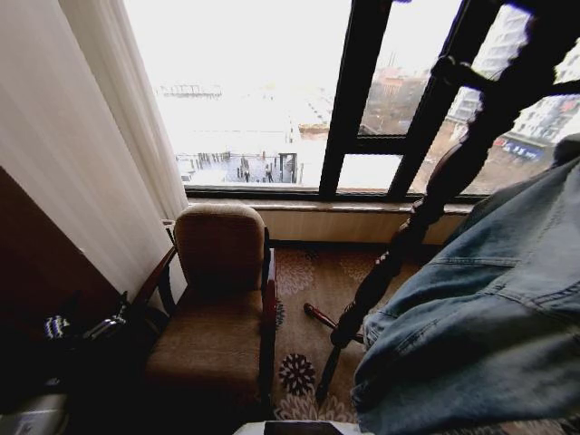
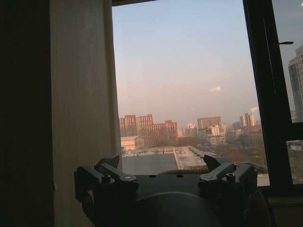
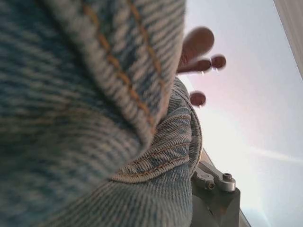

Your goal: Pick up the clothes from the bed and hang them on the clothes hanger.

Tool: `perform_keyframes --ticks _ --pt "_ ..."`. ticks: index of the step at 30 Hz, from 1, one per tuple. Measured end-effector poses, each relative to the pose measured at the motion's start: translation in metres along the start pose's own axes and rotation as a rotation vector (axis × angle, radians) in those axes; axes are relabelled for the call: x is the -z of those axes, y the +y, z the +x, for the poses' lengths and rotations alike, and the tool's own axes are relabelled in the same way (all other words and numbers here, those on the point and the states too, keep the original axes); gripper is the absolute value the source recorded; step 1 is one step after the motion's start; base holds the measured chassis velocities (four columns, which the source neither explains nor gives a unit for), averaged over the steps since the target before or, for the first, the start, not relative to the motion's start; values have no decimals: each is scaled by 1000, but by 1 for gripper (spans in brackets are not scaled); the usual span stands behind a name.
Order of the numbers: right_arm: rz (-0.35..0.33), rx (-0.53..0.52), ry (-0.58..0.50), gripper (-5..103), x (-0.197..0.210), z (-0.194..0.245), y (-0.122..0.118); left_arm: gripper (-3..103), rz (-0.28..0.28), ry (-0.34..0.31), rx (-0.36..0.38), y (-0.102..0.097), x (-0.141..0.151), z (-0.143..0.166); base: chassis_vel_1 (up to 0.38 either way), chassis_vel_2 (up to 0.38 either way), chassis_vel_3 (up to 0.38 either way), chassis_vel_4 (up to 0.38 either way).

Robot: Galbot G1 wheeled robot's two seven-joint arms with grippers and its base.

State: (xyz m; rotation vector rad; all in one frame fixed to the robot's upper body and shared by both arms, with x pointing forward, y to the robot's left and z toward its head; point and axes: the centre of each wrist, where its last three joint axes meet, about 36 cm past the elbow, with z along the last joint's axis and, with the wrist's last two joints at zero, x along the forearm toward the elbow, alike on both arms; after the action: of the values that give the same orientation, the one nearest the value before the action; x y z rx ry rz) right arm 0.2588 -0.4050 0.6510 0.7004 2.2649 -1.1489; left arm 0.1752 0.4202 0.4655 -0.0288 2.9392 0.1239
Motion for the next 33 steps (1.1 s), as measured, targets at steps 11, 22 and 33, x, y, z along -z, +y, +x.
perform_keyframes --ticks 11,22,33 --pt "5 -33 18 22 -16 -15 -8 100 0 0 0 0 0 0 0 0 0 0" --pt "12 -10 17 22 -26 -31 -5 100 0 0 0 0 0 0 0 0 0 0" --pt "1 0 57 22 -34 -32 3 100 0 0 0 0 0 0 0 0 0 0"
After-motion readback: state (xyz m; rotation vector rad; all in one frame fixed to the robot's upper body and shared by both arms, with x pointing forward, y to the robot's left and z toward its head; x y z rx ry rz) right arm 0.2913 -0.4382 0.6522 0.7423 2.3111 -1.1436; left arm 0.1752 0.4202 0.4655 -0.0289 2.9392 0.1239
